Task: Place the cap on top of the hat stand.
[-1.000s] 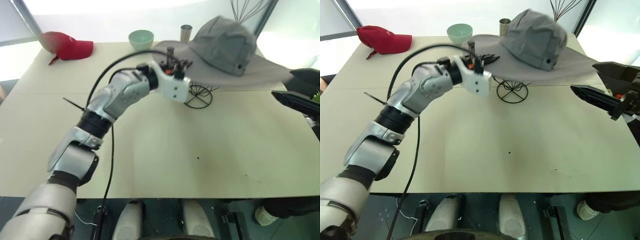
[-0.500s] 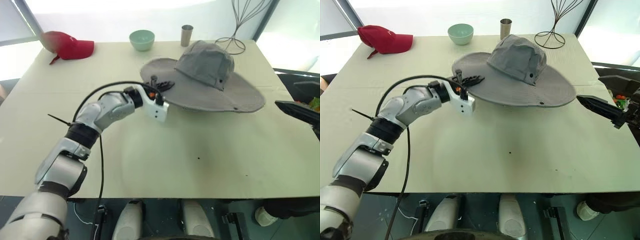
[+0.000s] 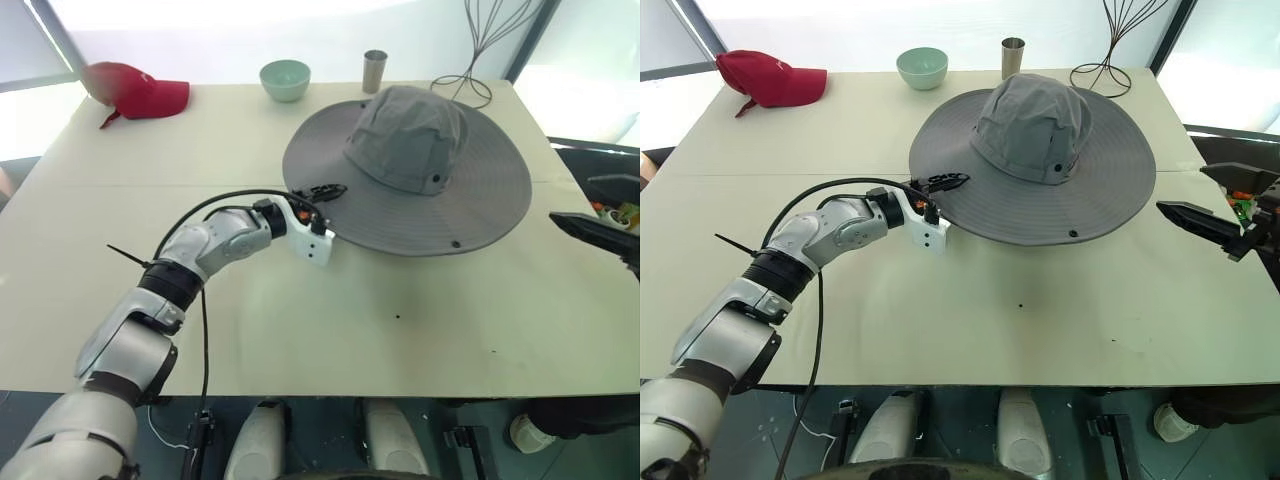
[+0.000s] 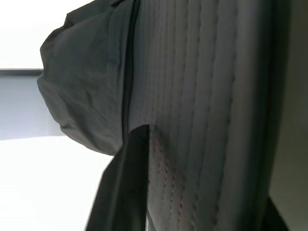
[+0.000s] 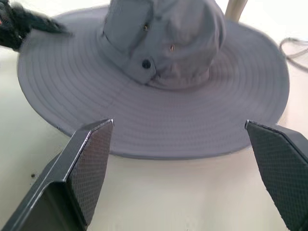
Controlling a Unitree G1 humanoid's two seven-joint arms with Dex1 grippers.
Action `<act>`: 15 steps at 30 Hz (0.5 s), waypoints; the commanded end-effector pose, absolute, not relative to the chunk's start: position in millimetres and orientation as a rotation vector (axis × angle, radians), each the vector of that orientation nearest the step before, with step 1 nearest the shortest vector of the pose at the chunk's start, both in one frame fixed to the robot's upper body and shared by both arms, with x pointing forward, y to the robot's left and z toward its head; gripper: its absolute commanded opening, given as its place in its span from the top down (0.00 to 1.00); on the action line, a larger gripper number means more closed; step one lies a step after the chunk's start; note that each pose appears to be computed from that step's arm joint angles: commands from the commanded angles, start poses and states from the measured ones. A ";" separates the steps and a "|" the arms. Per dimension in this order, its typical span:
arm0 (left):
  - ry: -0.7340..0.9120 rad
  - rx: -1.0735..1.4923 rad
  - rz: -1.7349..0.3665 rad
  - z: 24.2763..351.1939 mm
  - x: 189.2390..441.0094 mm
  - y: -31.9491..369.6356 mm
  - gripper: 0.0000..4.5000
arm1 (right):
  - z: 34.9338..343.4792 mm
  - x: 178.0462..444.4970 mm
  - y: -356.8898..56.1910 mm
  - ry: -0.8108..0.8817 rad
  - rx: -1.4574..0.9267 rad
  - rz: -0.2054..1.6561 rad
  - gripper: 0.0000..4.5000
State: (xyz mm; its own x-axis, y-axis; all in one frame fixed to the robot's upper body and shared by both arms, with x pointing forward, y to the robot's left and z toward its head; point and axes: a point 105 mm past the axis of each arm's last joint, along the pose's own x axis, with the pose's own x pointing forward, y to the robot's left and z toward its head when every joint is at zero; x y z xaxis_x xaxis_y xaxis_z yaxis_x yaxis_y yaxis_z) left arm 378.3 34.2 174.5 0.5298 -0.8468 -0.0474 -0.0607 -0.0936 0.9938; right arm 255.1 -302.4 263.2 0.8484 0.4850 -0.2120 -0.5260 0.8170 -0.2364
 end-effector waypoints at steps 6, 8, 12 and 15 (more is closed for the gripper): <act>-0.859 1.439 -0.709 227.0 371.0 62.4 0.01 | 270.1 257.1 -309.1 0.142 -0.339 0.512 0.00; -0.858 1.337 -0.738 246.8 358.8 74.1 0.01 | 267.9 259.2 -314.8 0.169 -0.326 0.499 0.00; -0.693 1.134 -0.922 258.1 332.7 99.0 0.01 | 267.3 261.6 -322.6 0.202 -0.349 0.498 0.00; -0.452 1.002 -0.966 264.3 329.5 139.8 0.01 | 267.6 263.3 -328.7 0.222 -0.371 0.506 0.00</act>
